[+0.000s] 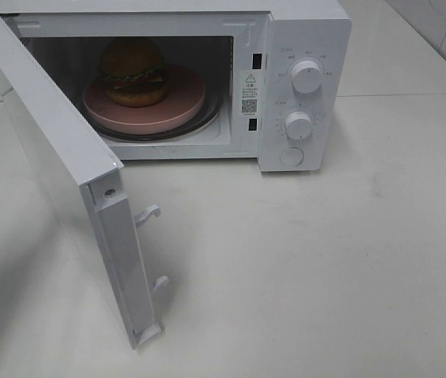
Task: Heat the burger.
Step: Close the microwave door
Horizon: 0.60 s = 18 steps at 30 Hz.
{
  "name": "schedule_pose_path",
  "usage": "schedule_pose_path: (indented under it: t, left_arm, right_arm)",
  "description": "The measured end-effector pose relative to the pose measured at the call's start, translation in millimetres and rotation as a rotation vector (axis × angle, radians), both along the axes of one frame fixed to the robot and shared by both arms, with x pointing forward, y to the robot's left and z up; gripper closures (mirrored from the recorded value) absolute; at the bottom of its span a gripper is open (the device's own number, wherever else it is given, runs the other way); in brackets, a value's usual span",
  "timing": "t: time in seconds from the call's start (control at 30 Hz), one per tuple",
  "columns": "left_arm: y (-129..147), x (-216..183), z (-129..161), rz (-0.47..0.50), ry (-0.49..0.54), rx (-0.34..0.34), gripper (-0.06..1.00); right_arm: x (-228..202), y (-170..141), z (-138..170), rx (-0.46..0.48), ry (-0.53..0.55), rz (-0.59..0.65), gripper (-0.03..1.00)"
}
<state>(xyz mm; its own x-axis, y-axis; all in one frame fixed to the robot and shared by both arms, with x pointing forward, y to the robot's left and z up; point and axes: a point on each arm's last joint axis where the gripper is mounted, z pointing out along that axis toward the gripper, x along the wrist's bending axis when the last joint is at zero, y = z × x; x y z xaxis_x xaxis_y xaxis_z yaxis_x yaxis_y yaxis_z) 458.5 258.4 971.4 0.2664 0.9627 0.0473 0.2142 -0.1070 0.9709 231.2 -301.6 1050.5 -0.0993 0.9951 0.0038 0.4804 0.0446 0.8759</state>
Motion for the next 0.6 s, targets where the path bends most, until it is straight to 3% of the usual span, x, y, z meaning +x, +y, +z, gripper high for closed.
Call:
schedule_pose_path:
  t: [0.2, 0.6]
  left_arm:
    - [-8, 7, -11, -0.044, -0.007, -0.071, 0.94]
    - [-49, 24, -25, -0.140, 0.046, -0.104, 0.94]
  right_arm:
    - [0, 0, 0, 0.000, 0.000, 0.000, 0.21]
    - [0, 0, 0, 0.000, 0.000, 0.000, 0.21]
